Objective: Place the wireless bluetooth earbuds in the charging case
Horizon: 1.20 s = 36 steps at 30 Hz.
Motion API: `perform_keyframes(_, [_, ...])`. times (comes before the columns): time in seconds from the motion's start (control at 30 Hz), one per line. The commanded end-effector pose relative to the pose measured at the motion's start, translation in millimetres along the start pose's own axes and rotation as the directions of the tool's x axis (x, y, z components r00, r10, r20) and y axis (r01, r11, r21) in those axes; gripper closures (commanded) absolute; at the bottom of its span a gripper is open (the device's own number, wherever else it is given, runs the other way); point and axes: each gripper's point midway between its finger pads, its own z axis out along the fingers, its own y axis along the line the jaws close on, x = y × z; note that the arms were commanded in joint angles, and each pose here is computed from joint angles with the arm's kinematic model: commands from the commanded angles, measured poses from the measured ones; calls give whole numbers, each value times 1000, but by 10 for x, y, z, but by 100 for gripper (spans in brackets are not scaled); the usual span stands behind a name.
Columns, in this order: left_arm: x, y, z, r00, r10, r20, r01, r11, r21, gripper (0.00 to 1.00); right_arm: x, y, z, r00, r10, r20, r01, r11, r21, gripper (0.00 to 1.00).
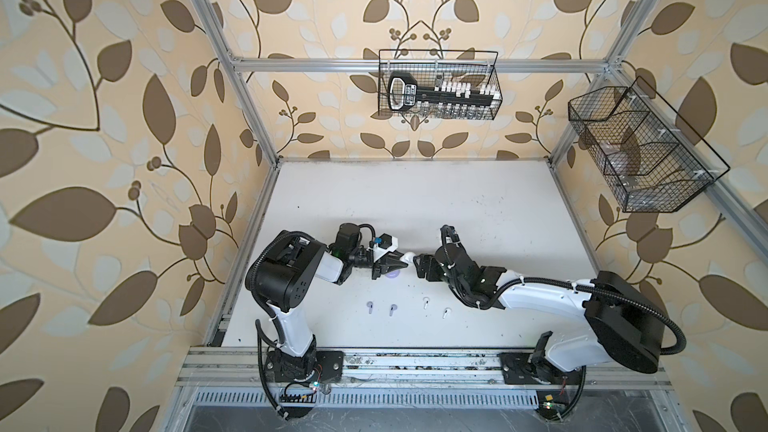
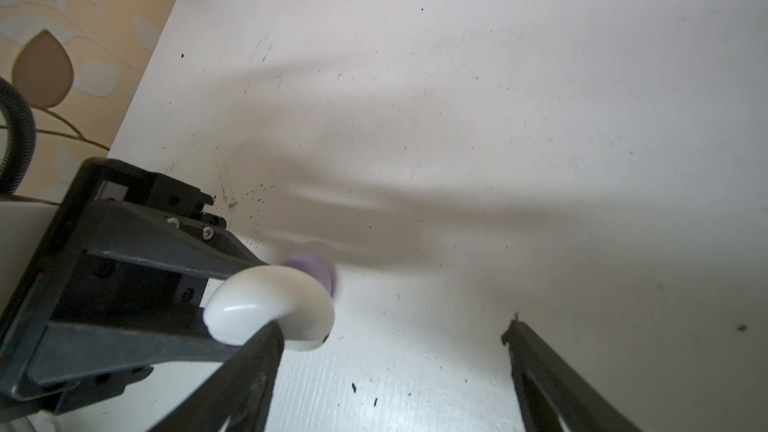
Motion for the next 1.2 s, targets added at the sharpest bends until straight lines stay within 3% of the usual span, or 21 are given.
perform_keyframes(0.0, [-248,-33,-17,993,102,52,-104,994,30,100,-142,43,-13,999,10,39,-10,1000,-1,14])
perform_keyframes(0.8, [-247,-41,-15,993,107,53,-109,994,30,100,-225,-75,127,999,21,33,-22,999,32,15])
perform_keyframes(1.17, [-233,-45,-16,992,111,53,-113,993,20,100,-323,-136,-219,999,-11,48,7,996,92,15])
